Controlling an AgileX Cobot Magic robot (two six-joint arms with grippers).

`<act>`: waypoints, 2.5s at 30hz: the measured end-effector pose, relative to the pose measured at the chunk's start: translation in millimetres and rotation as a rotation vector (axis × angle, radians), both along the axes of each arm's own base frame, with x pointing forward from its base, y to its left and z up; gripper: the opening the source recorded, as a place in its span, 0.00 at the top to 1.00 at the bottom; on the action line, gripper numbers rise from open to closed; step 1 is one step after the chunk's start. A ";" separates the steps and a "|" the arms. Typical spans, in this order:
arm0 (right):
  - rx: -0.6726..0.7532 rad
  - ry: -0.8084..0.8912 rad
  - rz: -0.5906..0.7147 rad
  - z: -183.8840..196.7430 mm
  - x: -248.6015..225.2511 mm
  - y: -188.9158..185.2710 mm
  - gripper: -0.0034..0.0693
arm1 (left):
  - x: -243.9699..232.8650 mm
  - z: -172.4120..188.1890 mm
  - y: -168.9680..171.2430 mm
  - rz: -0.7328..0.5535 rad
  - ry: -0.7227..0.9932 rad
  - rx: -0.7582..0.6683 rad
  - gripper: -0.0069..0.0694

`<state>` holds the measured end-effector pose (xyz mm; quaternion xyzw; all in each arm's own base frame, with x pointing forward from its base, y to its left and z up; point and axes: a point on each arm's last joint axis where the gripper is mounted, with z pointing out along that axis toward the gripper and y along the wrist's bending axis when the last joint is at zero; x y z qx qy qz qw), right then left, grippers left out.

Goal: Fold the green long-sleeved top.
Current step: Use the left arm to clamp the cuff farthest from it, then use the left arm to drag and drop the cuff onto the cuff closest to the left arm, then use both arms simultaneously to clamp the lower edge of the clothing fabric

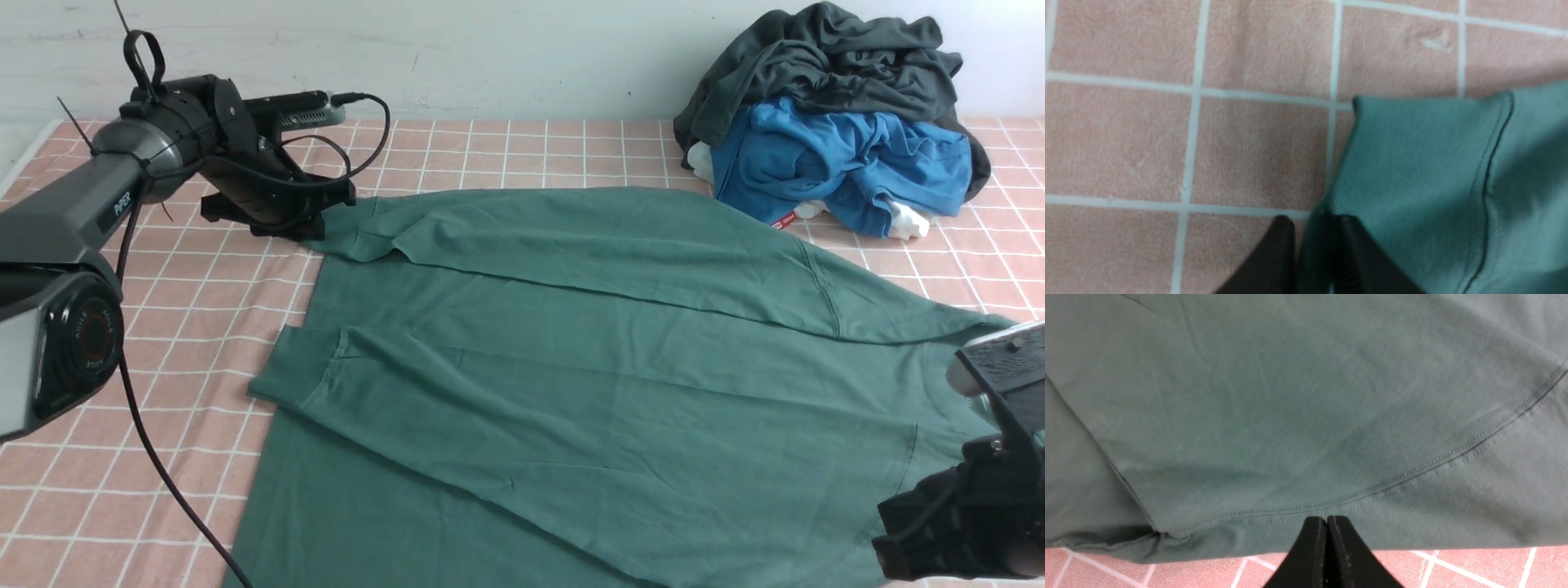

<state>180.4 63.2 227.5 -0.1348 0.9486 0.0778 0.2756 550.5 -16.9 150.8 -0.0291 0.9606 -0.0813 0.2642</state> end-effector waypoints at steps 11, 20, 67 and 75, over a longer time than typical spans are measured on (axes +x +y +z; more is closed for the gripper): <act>-0.004 0.014 0.002 -0.6 -1.3 -0.3 0.97 | -60.1 105.7 -9.0 -0.211 0.140 0.041 0.90; 0.008 -0.019 0.004 9.8 -9.9 -2.8 0.97 | -195.0 123.3 -10.0 -0.258 0.276 0.067 0.90; -0.092 -0.348 0.443 44.9 -35.0 2.1 0.96 | -377.0 31.1 -60.8 -0.797 0.181 0.507 0.90; -0.452 -0.219 0.765 11.2 -13.0 -3.3 0.62 | -374.6 51.1 -58.2 -0.599 0.166 0.463 0.90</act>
